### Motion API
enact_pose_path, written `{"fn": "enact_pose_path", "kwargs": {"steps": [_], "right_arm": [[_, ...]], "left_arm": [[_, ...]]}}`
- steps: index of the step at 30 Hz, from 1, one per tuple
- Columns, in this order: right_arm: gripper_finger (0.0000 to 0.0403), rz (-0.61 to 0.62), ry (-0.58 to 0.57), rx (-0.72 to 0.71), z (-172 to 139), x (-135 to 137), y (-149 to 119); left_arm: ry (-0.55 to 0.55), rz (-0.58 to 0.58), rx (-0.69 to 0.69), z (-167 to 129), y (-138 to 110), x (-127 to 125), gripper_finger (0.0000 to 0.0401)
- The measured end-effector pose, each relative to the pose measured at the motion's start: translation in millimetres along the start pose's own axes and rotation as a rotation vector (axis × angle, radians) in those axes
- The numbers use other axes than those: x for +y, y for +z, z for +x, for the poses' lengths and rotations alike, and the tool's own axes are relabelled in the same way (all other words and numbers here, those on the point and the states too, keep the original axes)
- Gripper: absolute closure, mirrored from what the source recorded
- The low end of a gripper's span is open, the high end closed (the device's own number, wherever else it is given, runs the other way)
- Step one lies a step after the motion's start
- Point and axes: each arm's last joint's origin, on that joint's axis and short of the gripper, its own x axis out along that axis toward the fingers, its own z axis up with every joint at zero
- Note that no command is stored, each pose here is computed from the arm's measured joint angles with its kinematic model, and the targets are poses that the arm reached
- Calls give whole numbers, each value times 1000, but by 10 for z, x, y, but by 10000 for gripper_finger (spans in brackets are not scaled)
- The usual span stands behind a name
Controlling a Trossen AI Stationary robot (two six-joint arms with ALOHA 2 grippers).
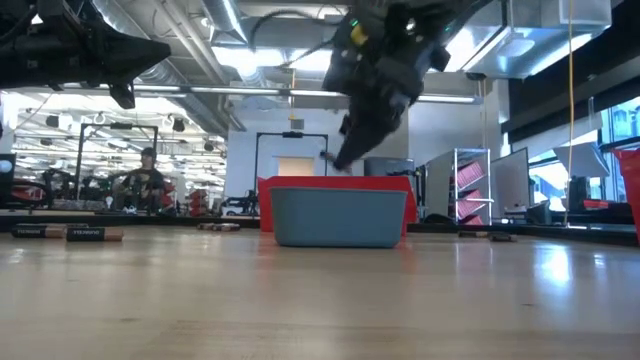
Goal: Sort batteries
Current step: Put the black battery into the blue bin
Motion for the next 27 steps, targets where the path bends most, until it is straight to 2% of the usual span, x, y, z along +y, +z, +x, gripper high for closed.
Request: {"fn": "enact_pose_path", "kwargs": {"steps": [5, 9, 15, 20, 27], "right_arm": [[389, -23, 17, 96, 302, -38, -32], [377, -34, -16, 137, 385, -73, -74], [293, -66, -71, 156, 378, -100, -83], [241, -79, -81, 120, 205, -55, -15], [238, -80, -159, 145, -386, 106, 15]], "left_arm": [[0, -1, 0, 0, 0, 0, 400], [0, -3, 0, 0, 0, 0, 400], [0, -3, 1, 0, -1, 0, 400], [0, -3, 1, 0, -1, 0, 400], [0, -1, 0, 0, 0, 0, 400]]}}
